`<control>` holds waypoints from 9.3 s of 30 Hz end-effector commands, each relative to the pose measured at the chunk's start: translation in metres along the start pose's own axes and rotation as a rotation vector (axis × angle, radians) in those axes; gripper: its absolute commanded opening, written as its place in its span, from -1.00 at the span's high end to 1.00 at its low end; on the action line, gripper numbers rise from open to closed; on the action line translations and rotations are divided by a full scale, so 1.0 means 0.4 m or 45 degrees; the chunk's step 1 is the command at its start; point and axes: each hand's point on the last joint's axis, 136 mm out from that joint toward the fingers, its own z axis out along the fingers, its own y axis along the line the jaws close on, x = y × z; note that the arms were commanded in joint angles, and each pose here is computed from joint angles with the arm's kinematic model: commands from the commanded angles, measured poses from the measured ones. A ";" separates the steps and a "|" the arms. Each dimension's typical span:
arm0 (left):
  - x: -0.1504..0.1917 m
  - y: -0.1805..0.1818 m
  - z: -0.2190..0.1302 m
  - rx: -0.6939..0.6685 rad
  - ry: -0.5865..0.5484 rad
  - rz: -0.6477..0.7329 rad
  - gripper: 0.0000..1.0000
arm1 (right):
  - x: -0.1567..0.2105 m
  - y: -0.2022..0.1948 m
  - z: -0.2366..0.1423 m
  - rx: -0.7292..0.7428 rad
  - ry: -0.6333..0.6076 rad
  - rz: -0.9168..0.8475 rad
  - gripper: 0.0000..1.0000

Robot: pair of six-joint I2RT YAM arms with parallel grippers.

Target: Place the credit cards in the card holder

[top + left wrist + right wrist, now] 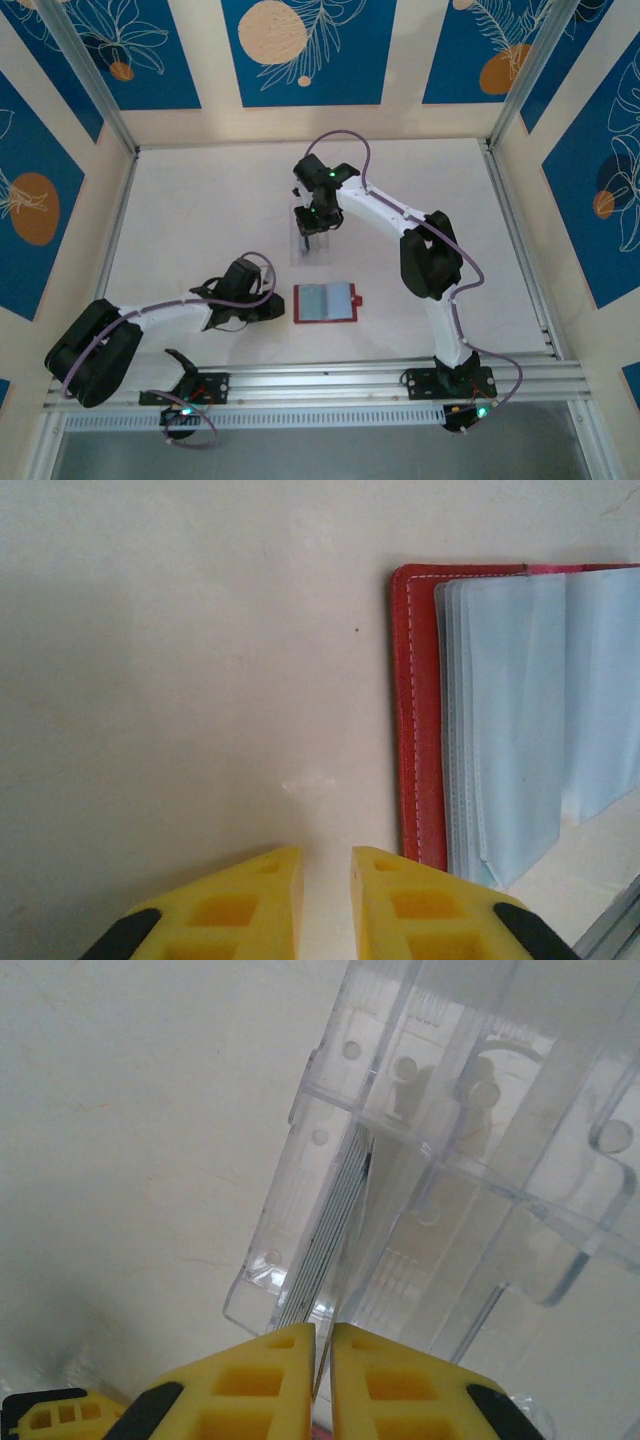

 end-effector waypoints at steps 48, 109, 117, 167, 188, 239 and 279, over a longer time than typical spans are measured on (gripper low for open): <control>-0.045 -0.161 0.030 -0.028 0.120 0.360 0.57 | 0.284 -0.036 -0.243 -0.216 -0.406 0.152 1.00; 0.055 -0.023 0.103 -0.176 0.238 0.259 0.59 | 0.383 -0.053 0.010 -0.546 -0.232 0.308 1.00; 0.054 -0.023 0.106 -0.175 0.239 0.260 0.59 | 0.401 -0.044 0.018 -0.592 -0.195 0.334 1.00; 0.070 -0.023 0.131 -0.170 0.265 0.240 0.60 | 0.452 0.038 0.112 -0.609 0.042 0.350 1.00; 0.086 0.000 0.126 -0.192 0.256 0.223 0.60 | 0.476 -0.034 0.083 -0.300 0.070 0.335 0.44; 0.097 0.019 0.135 -0.212 0.277 0.226 0.60 | 0.459 -0.113 0.105 0.324 0.088 0.129 0.85; 0.107 -0.019 0.148 -0.147 0.219 0.157 0.60 | 0.462 0.041 0.037 -0.153 0.081 0.419 0.02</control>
